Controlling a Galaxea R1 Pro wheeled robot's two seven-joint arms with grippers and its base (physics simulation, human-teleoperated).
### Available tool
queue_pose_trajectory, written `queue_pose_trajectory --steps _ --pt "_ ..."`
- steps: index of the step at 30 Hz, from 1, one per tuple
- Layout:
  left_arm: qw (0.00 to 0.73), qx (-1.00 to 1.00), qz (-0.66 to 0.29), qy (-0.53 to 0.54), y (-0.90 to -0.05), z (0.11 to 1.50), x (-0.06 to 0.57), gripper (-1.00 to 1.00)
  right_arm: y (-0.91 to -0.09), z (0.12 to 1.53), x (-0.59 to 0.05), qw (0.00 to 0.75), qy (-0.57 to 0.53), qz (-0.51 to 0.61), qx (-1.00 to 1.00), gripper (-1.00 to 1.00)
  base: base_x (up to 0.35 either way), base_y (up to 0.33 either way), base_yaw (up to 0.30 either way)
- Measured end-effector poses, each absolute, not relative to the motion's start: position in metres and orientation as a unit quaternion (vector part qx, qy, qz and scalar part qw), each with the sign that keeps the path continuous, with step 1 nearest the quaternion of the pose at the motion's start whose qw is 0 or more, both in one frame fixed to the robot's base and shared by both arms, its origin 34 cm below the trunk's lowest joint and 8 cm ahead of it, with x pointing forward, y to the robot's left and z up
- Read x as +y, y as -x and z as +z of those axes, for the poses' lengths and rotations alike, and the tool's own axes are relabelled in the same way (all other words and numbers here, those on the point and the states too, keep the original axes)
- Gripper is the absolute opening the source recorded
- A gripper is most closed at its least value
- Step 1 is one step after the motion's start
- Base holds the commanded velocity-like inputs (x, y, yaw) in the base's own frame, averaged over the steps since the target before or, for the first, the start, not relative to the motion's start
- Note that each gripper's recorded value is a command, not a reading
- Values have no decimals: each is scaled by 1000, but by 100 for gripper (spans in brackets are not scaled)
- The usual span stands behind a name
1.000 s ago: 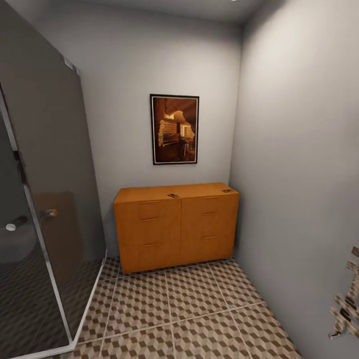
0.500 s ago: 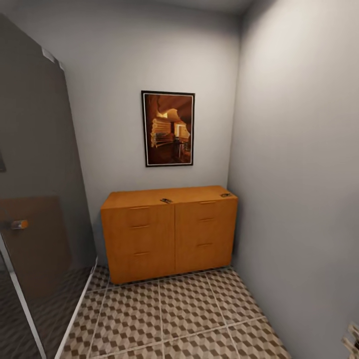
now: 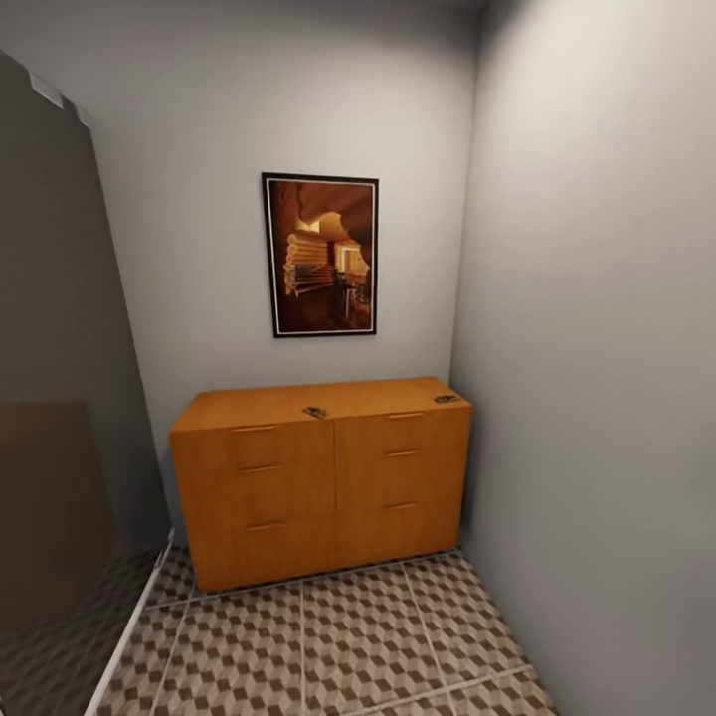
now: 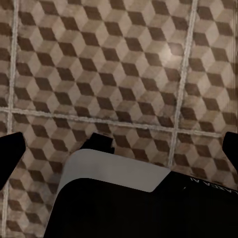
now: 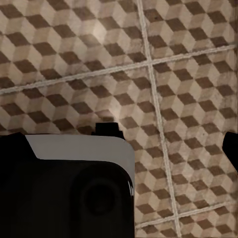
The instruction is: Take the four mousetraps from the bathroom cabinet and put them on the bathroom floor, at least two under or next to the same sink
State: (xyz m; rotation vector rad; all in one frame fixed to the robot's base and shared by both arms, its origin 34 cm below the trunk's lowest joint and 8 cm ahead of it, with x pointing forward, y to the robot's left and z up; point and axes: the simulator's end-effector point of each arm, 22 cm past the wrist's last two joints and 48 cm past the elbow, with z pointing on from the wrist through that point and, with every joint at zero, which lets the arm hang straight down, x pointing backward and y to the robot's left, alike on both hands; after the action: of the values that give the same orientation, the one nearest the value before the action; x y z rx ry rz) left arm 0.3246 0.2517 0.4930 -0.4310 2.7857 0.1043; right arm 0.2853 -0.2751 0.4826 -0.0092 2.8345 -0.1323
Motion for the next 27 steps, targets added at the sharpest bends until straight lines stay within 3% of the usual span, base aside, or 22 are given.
queue_pose_trajectory --steps 27 --pt "160 975 37 151 -325 493 253 100 -285 483 -275 151 3 -46 987 100 315 -138 0"
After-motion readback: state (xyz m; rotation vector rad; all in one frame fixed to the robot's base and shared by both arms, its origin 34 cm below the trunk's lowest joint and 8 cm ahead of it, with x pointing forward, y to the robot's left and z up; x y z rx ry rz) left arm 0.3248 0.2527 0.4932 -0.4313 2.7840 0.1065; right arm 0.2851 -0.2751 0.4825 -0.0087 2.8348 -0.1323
